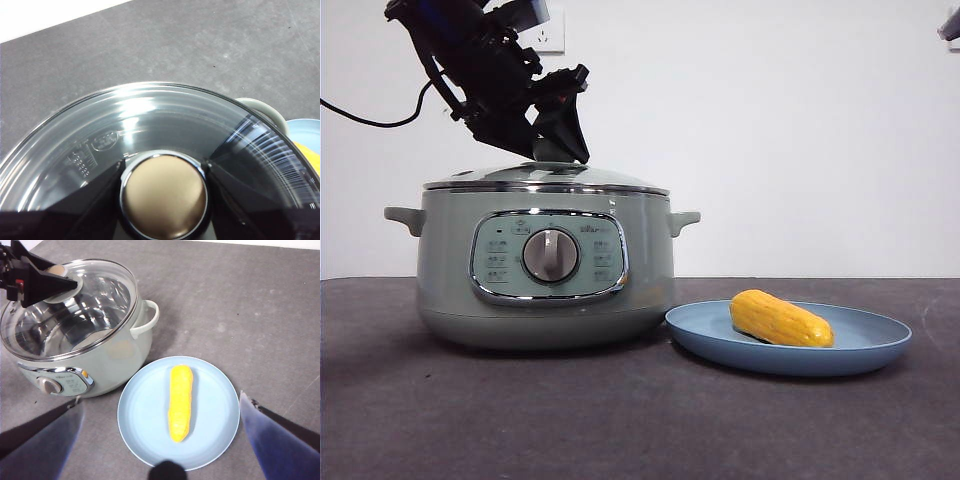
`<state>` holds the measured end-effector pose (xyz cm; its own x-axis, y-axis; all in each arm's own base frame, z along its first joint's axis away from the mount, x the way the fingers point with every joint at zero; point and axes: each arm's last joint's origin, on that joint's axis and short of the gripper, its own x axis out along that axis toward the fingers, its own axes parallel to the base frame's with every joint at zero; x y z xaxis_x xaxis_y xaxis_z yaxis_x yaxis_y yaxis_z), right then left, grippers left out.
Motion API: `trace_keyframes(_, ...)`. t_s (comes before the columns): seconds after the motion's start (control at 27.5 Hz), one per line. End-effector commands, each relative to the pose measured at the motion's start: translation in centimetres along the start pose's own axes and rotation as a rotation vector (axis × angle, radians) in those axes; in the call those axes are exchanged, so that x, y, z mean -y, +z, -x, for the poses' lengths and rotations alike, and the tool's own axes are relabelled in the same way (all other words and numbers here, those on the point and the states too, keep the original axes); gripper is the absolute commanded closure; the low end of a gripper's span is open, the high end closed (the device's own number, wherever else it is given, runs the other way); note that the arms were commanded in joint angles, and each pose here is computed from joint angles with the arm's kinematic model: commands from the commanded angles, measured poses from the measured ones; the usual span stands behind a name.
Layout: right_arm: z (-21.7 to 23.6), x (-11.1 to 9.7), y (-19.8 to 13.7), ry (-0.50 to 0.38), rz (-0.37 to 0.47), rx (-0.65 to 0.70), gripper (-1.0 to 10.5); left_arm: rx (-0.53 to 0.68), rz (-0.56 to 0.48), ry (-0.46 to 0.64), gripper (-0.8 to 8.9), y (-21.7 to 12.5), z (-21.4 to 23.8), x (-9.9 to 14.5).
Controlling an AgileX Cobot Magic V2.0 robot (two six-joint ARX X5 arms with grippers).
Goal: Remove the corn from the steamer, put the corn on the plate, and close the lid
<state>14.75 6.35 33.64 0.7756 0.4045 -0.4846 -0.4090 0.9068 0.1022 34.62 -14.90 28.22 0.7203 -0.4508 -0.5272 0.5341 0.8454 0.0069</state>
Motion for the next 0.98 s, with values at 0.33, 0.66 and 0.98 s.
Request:
trace_keyframes(0.33, -0.1, 0.0, -0.2, 0.003, 0.004, -0.004, 3.2, -0.092, 0.009, -0.012, 3.63, -1.4, -1.2, 0.3)
trace_keyframes(0.66, -0.1, 0.0, -0.5, 0.000, 0.002, -0.040, 3.2, -0.064, 0.005, -0.008, 2.91, -0.7, 0.0, 0.3)
trace_keyframes(0.98, -0.1, 0.0, -0.6, 0.001, 0.001, -0.048, 3.2, 0.068, -0.013, 0.006, 2.91, 2.1, 6.4, 0.9)
